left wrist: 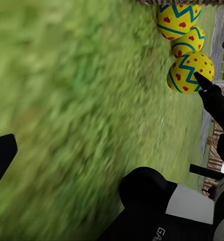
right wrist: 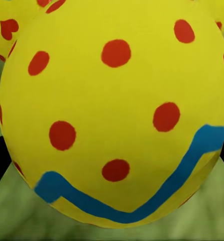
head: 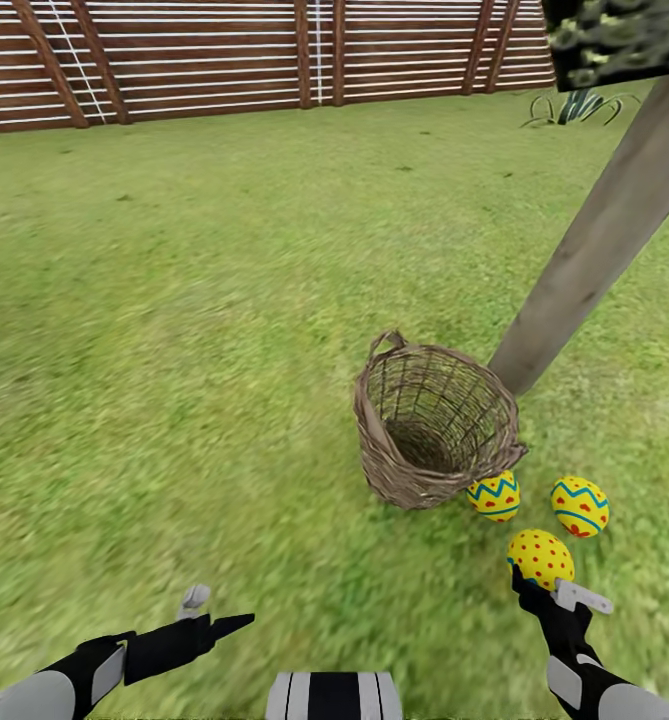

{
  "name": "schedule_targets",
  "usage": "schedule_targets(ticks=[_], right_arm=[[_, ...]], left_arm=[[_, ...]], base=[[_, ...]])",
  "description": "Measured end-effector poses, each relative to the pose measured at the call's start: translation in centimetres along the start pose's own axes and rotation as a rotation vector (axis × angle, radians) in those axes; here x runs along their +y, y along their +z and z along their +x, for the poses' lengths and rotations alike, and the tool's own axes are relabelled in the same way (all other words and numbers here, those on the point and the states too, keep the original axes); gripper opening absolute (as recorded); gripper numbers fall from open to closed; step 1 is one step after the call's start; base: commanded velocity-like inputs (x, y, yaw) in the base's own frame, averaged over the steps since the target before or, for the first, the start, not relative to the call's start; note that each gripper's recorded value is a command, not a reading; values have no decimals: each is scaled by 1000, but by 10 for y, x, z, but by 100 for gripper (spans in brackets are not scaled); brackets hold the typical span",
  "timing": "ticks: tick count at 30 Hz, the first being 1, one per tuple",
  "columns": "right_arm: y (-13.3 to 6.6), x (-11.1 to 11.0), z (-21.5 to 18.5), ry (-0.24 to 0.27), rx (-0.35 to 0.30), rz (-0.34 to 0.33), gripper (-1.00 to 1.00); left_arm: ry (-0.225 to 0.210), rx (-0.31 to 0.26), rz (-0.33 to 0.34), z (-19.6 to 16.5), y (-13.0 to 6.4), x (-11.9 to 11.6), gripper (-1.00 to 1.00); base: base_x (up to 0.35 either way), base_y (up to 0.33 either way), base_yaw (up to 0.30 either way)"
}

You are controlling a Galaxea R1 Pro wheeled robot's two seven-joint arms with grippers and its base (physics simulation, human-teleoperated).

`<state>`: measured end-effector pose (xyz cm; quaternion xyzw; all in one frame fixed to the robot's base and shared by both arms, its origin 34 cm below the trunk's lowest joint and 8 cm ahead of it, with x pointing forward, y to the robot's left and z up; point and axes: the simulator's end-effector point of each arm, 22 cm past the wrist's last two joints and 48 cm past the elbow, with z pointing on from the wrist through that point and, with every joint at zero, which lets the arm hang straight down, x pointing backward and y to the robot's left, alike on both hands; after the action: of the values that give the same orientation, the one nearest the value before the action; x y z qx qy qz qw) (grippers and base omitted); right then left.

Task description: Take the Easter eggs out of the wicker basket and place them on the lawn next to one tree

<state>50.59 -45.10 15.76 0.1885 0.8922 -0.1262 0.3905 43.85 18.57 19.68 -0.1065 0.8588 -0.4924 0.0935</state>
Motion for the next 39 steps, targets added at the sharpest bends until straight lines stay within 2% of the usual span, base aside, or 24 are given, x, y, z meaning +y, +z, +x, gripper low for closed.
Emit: schedule_targets(ticks=[17,22,32,36,39], right_arm=[[5,-11,37,-28,61,19,-100],[6,-14,47,-36,77,25,-100],[7,-16,44,-35,71,28,-100],[8,-21,33,-40,27,36,-100],[8,-22,30,-43,17,38,-100]], left_arm=[[-57,34,-23,22,8,25,100],[-73,47,-75,30,9,42,100],[-74,45,-81,29,7,44,100],[-73,44,-80,29,8,43,100],[-73,44,-80,29,8,43,100]], base=[[0,0,0],[0,0,0],[25,0,0],[280,0,0],[319,0,0]])
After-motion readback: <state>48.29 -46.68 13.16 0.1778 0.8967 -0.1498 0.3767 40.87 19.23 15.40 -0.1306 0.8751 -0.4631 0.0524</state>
